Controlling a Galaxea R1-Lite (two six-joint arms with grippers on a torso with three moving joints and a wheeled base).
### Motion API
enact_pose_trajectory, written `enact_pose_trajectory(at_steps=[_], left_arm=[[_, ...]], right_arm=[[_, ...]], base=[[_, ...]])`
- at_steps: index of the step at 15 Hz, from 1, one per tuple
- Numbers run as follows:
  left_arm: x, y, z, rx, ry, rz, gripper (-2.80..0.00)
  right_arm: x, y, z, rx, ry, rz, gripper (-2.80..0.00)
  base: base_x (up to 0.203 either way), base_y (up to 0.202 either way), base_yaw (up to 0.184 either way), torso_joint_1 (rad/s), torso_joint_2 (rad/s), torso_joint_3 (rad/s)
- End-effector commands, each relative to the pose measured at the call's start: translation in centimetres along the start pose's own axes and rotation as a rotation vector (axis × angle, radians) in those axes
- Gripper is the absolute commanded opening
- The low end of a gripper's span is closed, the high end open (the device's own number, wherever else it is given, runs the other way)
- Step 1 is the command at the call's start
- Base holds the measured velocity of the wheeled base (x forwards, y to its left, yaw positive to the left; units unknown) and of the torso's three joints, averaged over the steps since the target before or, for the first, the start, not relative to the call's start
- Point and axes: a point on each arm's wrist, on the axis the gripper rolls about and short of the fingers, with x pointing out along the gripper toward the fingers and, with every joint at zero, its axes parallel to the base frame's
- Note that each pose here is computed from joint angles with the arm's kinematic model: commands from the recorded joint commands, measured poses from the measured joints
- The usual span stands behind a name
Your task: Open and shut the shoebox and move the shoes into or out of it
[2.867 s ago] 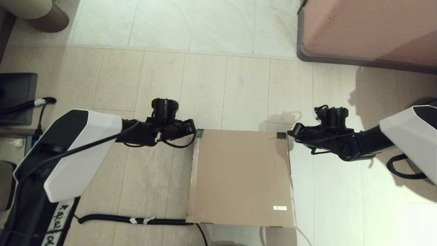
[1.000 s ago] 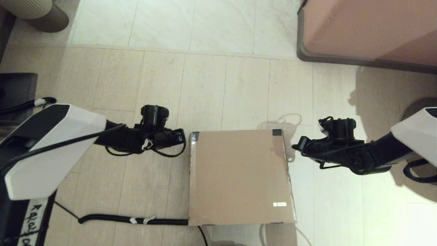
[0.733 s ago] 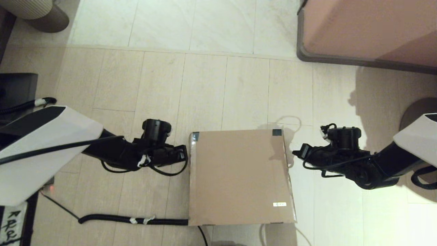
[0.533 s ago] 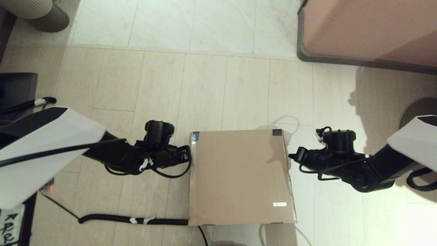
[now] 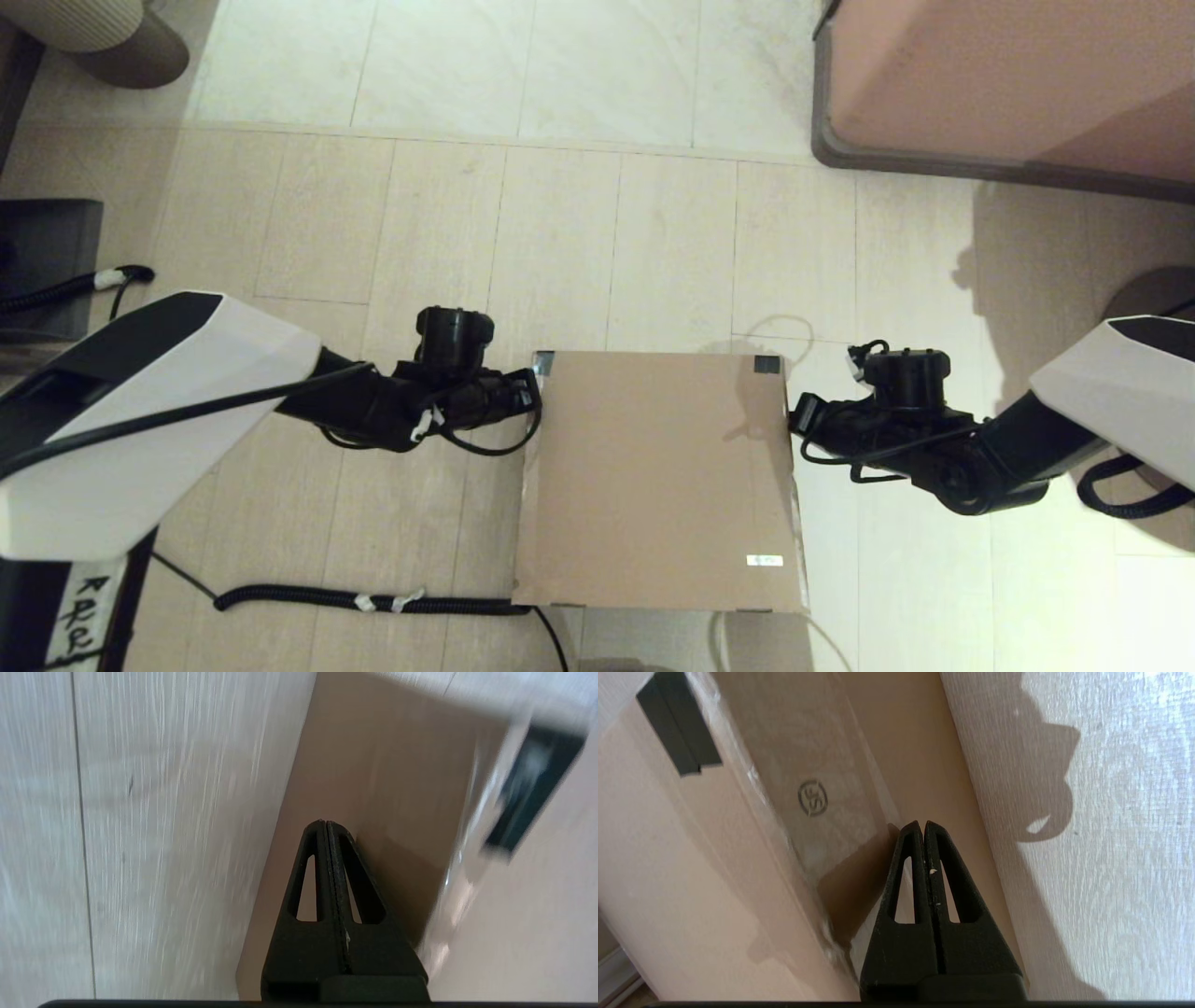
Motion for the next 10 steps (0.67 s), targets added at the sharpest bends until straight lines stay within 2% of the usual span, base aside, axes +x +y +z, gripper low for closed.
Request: enact_pose_trajectory(at_steps=[1, 7, 10], left_arm=[[0.7, -0.2, 0.0, 0.000, -0.006, -0.005, -2.80], [1.2, -0.8, 1.6, 0.001, -0.068, -0.030, -2.80], [1.5, -1.5, 3.3, -0.008, -0.125, -0.055, -2.80]], right_arm=[[0.2, -0.1, 0.0, 0.002, -0.003, 0.004, -2.80], [1.0, 1.2, 2.3, 0.019, -0.071, 0.056, -2.80], [1.4, 2.1, 3.9, 0.018, -0.086, 0.067, -2.80]], base=[[0.000, 0.000, 0.000, 0.000, 0.00, 0.000], [0.000, 0.000, 0.000, 0.000, 0.00, 0.000], [0.000, 0.000, 0.000, 0.000, 0.00, 0.000]])
